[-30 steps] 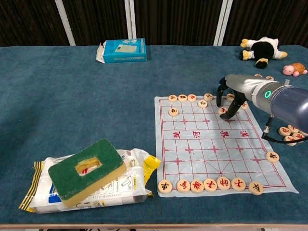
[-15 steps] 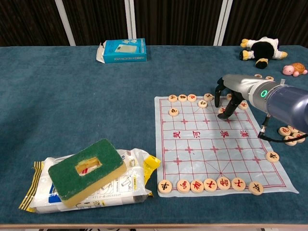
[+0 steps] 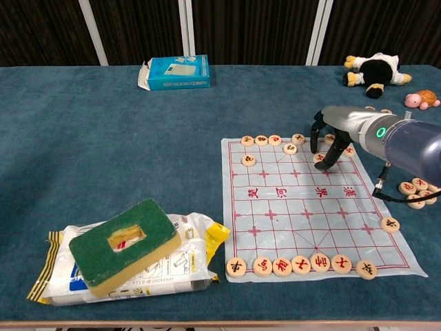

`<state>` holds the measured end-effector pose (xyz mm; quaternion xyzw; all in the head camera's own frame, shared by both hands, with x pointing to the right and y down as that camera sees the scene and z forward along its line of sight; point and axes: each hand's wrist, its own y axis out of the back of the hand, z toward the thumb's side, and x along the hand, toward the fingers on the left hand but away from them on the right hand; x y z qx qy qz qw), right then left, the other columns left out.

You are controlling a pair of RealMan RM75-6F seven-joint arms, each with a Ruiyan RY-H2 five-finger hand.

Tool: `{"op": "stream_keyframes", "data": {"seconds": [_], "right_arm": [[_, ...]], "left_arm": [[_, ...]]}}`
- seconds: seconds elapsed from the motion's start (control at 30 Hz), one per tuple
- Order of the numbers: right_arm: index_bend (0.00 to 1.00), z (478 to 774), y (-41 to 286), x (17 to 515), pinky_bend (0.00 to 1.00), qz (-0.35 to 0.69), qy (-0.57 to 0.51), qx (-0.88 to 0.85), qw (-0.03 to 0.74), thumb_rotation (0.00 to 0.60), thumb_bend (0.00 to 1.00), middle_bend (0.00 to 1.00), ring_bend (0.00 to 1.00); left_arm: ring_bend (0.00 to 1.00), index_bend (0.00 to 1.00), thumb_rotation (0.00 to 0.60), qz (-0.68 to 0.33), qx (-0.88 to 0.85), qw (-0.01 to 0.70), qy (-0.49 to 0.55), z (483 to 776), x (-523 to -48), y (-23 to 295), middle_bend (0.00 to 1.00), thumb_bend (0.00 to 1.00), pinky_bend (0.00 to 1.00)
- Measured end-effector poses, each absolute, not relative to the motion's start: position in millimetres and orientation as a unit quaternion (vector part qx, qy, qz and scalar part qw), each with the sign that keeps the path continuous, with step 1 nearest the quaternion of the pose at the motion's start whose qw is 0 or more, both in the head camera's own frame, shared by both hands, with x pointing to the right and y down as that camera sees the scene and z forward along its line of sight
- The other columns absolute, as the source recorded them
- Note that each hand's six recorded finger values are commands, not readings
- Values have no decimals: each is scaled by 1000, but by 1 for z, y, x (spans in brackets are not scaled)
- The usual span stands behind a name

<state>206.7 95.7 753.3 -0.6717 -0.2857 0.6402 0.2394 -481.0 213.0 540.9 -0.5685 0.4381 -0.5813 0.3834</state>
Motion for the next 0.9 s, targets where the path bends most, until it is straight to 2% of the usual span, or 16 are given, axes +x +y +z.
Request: {"op": "stream_keyframes", "data": {"seconds": [0.9], "right_arm": [[516, 754, 92, 206, 23, 643, -285, -669, 239, 600, 346, 0, 5]], "left_arm": [[0, 0, 600, -584, -569, 384, 434, 543, -480, 213, 0, 47, 54]]}}
